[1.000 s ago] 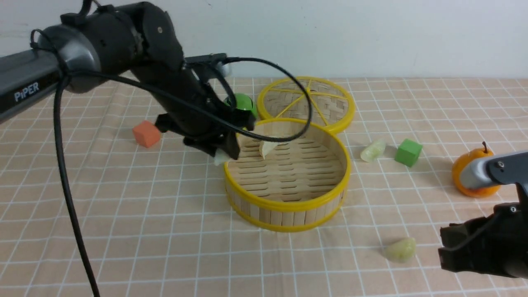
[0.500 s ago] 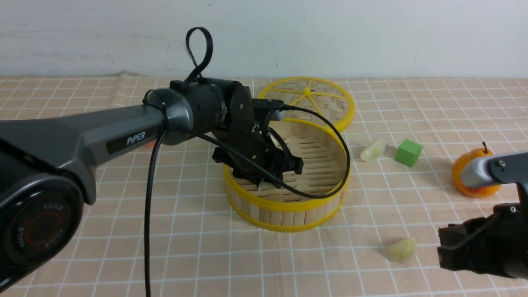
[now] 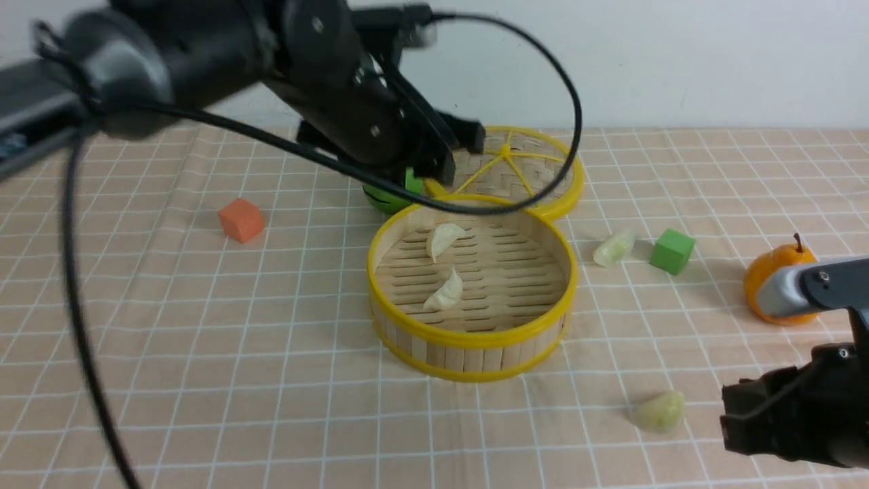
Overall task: Put the dumplings into the steamer on the table with the brown tablecloth.
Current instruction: 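Reach for and grasp a dumpling lying on the table beside the steamer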
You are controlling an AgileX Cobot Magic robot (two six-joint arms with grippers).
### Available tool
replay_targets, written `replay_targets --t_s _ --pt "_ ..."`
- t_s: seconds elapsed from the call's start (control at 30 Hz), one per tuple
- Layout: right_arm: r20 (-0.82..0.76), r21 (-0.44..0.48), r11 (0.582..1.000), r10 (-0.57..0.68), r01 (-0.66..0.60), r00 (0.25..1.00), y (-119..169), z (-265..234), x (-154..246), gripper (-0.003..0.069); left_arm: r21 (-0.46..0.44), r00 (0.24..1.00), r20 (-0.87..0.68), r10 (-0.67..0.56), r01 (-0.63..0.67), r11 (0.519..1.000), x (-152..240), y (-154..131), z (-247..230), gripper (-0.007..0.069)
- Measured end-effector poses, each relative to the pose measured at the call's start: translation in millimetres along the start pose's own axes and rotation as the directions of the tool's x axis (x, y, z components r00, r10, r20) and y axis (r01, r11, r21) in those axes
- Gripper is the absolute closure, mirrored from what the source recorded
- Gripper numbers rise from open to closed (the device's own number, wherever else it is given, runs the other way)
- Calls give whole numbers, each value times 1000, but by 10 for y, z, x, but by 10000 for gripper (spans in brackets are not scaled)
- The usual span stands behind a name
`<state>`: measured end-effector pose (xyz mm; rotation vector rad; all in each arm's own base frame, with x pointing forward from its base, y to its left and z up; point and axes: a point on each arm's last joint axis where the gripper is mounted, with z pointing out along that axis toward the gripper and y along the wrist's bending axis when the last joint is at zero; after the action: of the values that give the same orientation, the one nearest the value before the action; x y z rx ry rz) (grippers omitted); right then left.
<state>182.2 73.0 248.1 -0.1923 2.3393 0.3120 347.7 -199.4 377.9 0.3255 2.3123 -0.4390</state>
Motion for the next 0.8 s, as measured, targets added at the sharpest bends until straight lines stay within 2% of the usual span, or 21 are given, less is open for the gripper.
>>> replay_targets --t_s 0.03,0.07,0.1,0.13,0.2,0.23,0.27,0.37,0.5,0.6,0.77,0.8 --pt "-2 1 1000 -1 1 1000 -3 4 11 536 0 1000 11 4 -4 1000 -15 -4 -52 313" --pt "1 5 1000 -13 13 1000 -14 22 38 533 4 996 84 20 -20 1000 -90 -28 -437 382" --pt "0 7 1000 -15 15 1000 -17 29 47 533 3 995 100 23 -24 1000 -102 -32 -528 402" --pt "1 9 1000 -21 21 1000 -25 61 71 532 -4 989 144 38 -38 999 -117 -35 -812 470" --pt "-5 12 1000 -24 24 1000 -32 153 91 533 -40 982 173 70 -64 997 -52 2 -1127 576" --pt "-1 11 1000 -24 24 1000 -31 153 87 533 -44 982 173 73 -66 997 -41 7 -1148 584" --pt "-15 14 1000 -24 24 1000 -35 236 95 533 -74 982 165 93 -82 994 56 51 -1260 632" --pt "-59 21 1000 -7 9 998 -44 417 135 529 -133 985 110 129 -114 984 385 174 -1371 639" --pt "-108 28 999 38 -35 993 -51 556 189 525 -149 987 80 143 -130 980 747 273 -1455 639" --pt "-163 39 997 65 -59 985 -52 635 221 522 -161 982 89 168 -152 975 1228 401 -1571 639" --pt "-225 43 999 14 -4 974 -16 609 62 515 -153 976 129 174 -154 976 1708 514 -1698 639" --pt "-223 43 997 -45 56 974 6 572 -90 510 -143 977 152 151 -129 981 1912 561 -1736 639"
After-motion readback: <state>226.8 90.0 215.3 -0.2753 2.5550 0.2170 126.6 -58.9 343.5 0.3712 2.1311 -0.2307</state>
